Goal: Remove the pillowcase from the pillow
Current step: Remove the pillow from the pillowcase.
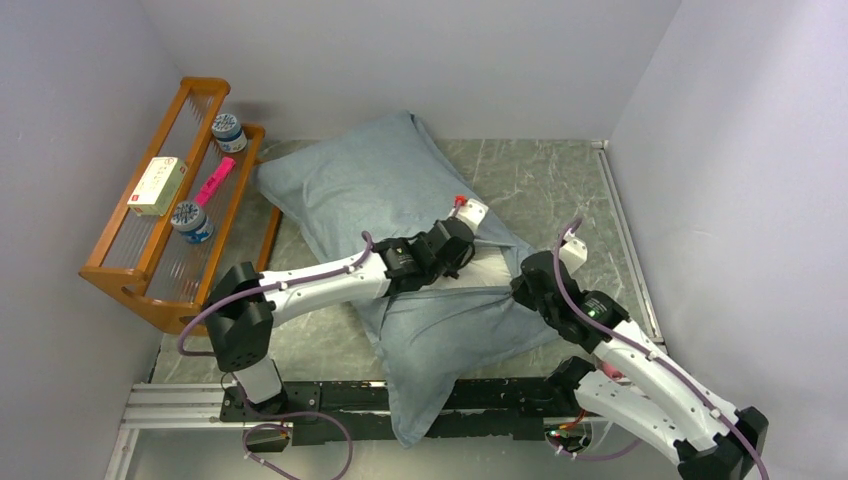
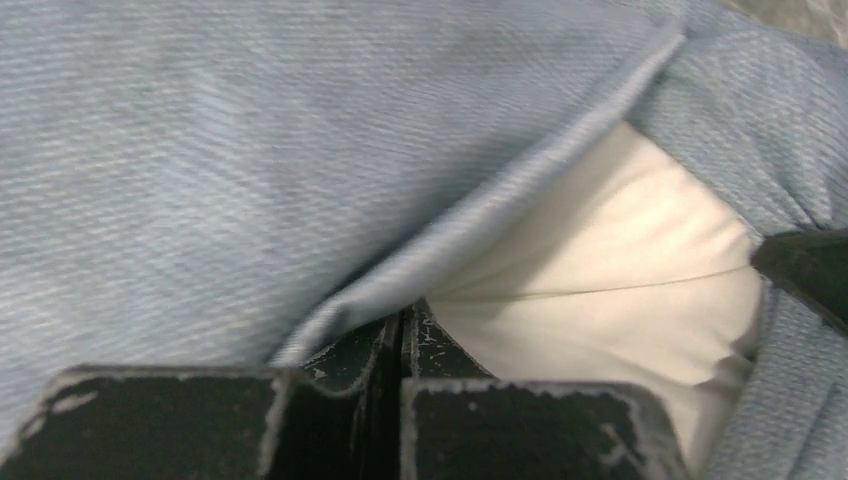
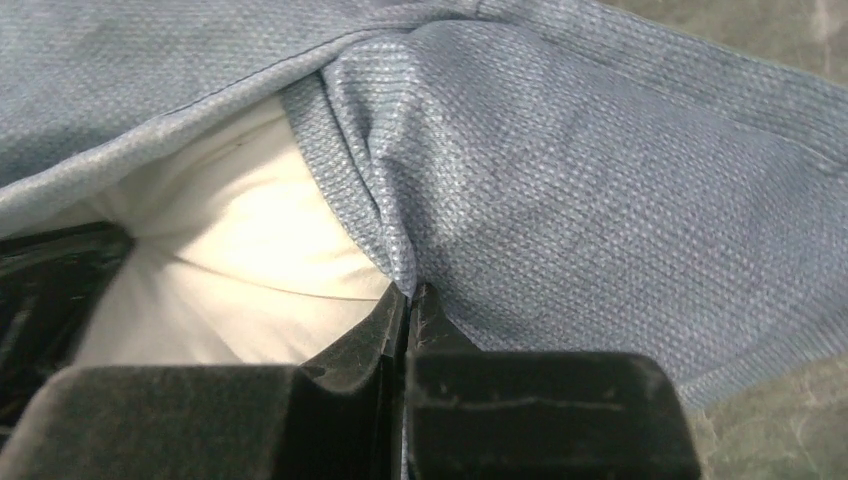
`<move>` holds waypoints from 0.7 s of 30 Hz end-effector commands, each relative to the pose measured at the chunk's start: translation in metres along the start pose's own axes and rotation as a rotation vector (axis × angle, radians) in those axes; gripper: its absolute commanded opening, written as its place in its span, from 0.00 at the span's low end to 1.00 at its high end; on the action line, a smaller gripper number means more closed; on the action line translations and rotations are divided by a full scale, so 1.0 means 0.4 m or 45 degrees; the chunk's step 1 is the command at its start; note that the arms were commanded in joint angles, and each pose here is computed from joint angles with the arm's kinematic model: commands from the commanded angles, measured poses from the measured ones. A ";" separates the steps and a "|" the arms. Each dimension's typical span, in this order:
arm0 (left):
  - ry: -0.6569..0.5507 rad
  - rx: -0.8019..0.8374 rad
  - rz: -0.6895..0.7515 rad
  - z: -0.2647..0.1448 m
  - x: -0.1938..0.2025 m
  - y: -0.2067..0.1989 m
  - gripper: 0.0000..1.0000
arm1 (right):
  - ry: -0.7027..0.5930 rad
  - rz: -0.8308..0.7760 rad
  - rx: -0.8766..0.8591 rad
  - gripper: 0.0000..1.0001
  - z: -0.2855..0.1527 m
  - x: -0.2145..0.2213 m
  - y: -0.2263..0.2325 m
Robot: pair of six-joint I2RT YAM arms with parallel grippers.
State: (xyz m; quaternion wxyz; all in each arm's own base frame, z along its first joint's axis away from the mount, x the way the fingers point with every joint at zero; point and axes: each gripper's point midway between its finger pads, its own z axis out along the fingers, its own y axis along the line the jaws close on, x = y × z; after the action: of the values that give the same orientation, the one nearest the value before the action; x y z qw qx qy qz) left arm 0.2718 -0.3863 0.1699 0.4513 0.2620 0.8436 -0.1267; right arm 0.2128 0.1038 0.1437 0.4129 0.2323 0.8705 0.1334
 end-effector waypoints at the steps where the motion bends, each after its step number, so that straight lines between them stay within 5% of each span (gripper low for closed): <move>1: 0.208 -0.249 0.080 -0.012 0.119 0.178 0.05 | -0.016 -0.069 0.404 0.00 -0.002 0.018 -0.171; 9: 0.221 -0.331 0.018 -0.020 0.136 0.283 0.05 | 0.043 -0.119 0.168 0.00 0.037 0.040 -0.077; 14: 0.106 -0.120 -0.001 -0.051 0.066 0.226 0.06 | 0.019 -0.180 -0.088 0.00 0.028 0.010 0.031; 21: -0.216 0.274 -0.009 -0.141 -0.099 0.104 0.49 | -0.225 -0.125 -0.105 0.00 -0.052 -0.122 0.035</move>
State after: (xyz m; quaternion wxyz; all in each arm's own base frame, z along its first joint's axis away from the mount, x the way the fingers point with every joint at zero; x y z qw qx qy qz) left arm 0.2837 -0.3355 0.2075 0.4725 0.2555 0.8209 -0.1939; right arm 0.2224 0.1142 0.1569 0.4434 0.1749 0.8656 0.1533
